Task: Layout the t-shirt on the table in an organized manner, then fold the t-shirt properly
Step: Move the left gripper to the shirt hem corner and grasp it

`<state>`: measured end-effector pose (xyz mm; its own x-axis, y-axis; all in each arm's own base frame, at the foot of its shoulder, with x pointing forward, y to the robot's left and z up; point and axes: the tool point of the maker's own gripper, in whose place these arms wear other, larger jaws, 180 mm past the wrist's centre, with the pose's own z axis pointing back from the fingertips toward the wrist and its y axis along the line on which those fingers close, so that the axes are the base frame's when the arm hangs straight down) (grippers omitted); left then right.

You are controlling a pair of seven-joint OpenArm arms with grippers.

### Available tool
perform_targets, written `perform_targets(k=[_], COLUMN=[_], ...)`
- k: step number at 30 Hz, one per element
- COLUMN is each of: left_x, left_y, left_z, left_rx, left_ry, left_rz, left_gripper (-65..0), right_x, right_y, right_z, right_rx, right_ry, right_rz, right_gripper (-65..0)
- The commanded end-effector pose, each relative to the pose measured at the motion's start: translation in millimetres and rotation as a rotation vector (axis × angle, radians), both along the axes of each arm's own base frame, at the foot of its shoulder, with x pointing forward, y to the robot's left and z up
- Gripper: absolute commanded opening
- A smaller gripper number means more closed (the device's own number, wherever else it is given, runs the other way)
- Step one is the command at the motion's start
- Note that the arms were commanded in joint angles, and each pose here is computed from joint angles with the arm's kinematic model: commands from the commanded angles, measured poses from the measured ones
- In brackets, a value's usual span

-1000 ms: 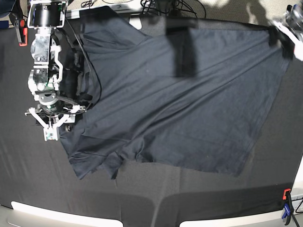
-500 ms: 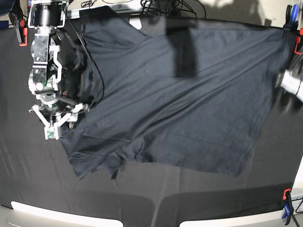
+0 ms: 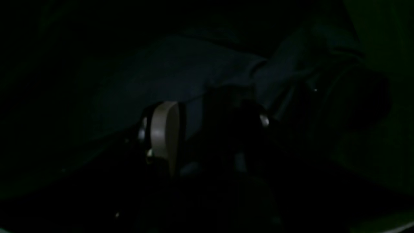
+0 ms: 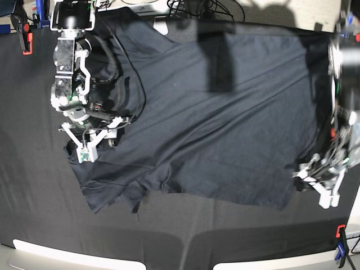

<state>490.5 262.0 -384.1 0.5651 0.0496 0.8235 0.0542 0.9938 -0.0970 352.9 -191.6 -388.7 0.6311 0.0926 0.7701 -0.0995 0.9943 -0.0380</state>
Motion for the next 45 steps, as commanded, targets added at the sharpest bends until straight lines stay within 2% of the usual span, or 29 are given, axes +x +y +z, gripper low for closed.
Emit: perform_targets(k=[1,7,11,18,19,23,28,29,32,35,40,42,45], left_x=[22,36,34,22,20,15,21,22,21,29,37,37,37], left_y=[0,-29,-7,-3,-7,-51,-60,-60,-60,-41,23,38,49], left_z=[27,16,5,-12,-16,-18,-9,-8,-9,-1,21,31,38], left_rx=[-0.006,-0.001,0.091,0.092,0.08,-0.058,-0.08,-0.079,-0.078,-0.032,0.153,0.192,0.208], left_ry=[-0.079,-0.089,-0.07,-0.016,-0.009,-0.013,-0.031,-0.031,-0.024,-0.077,-0.166,-0.21,-0.239], left_rz=[0.007,-0.013,0.154,0.163,0.145,-0.055,-0.087,-0.087,-0.087,-0.009,0.242,0.287,0.299], left_gripper=[-39.0,-39.1,-40.1,-40.1,-40.1,-42.8,-44.2,-47.7,-65.0,-65.0,-65.0,-65.0,-65.0], right_x=[11,9,5,5,5,5,5,5,5,5,4,4,4], right_y=[-3,-3,-4,-4,-3,-3,-3,-3,-3,-4,-3,-3,-4], right_z=[17,14,9,9,9,9,9,9,9,9,8,7,7], right_rx=[-0.001,-0.004,-0.008,-0.007,-0.007,-0.007,-0.006,-0.006,-0.006,-0.007,-0.007,-0.007,-0.008], right_ry=[-0.06,-0.035,-0.002,-0.001,-0.001,-0.003,-0.003,-0.002,-0.003,0.0,0.008,0.011,0.011], right_rz=[-0.002,-0.002,-0.003,-0.003,-0.002,-0.002,-0.002,-0.002,-0.002,-0.002,-0.002,-0.003,-0.003], right_gripper=[-35.1,-35.1,-35.1,-35.1,-35.1,-35.1,-35.1,-35.1,-35.1,-35.1,-35.1,-35.1,-35.1])
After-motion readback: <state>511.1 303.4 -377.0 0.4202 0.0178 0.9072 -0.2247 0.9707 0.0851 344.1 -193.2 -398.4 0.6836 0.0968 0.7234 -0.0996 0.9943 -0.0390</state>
